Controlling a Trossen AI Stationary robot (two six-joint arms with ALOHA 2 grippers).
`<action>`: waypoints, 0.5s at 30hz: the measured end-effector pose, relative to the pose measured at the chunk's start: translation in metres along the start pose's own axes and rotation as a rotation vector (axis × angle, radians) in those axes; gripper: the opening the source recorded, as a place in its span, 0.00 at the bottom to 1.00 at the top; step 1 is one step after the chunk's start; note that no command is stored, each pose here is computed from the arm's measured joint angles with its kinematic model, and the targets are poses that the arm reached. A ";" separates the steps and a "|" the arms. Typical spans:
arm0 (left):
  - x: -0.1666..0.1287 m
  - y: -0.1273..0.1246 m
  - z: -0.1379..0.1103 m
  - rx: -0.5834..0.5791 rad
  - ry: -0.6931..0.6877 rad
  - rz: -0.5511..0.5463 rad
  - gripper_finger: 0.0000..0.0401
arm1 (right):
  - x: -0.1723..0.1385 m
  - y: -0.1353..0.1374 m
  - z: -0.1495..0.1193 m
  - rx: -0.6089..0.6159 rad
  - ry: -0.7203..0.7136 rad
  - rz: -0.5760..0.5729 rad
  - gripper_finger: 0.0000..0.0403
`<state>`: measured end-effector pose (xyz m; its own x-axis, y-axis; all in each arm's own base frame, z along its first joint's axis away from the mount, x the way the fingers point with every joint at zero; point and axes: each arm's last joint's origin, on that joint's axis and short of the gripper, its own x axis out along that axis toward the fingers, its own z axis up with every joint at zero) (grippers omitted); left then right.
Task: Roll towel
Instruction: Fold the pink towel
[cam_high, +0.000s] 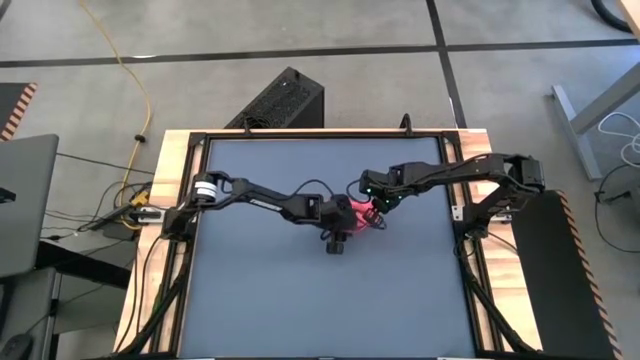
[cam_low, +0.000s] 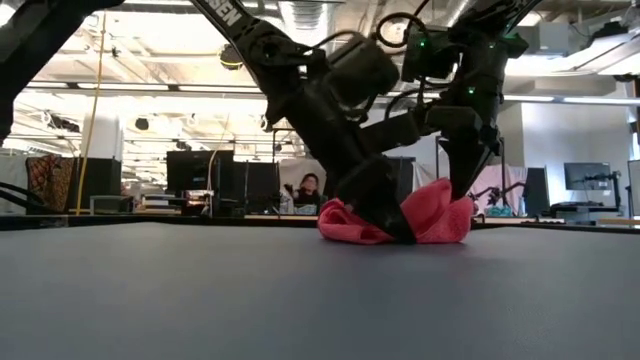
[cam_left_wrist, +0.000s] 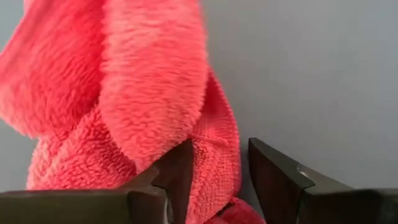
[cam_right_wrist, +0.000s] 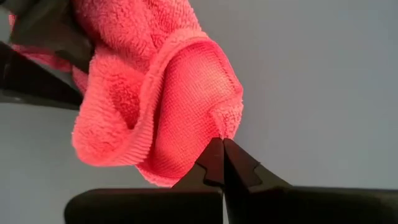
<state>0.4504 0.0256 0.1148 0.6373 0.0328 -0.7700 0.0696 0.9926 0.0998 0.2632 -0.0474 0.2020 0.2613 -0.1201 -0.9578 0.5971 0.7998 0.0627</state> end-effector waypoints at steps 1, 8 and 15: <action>0.000 0.003 -0.001 -0.027 0.006 -0.018 0.33 | 0.000 0.000 0.000 0.000 0.000 0.000 0.04; -0.005 0.011 -0.004 -0.192 0.013 -0.266 0.13 | 0.000 0.000 0.000 0.000 0.004 -0.003 0.04; -0.047 0.019 0.006 -0.206 0.041 -0.404 0.01 | -0.001 -0.001 -0.005 -0.009 0.049 -0.016 0.04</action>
<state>0.4260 0.0427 0.1569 0.5592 -0.3613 -0.7462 0.1498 0.9292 -0.3377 0.2588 -0.0456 0.2011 0.2143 -0.1043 -0.9712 0.5939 0.8033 0.0448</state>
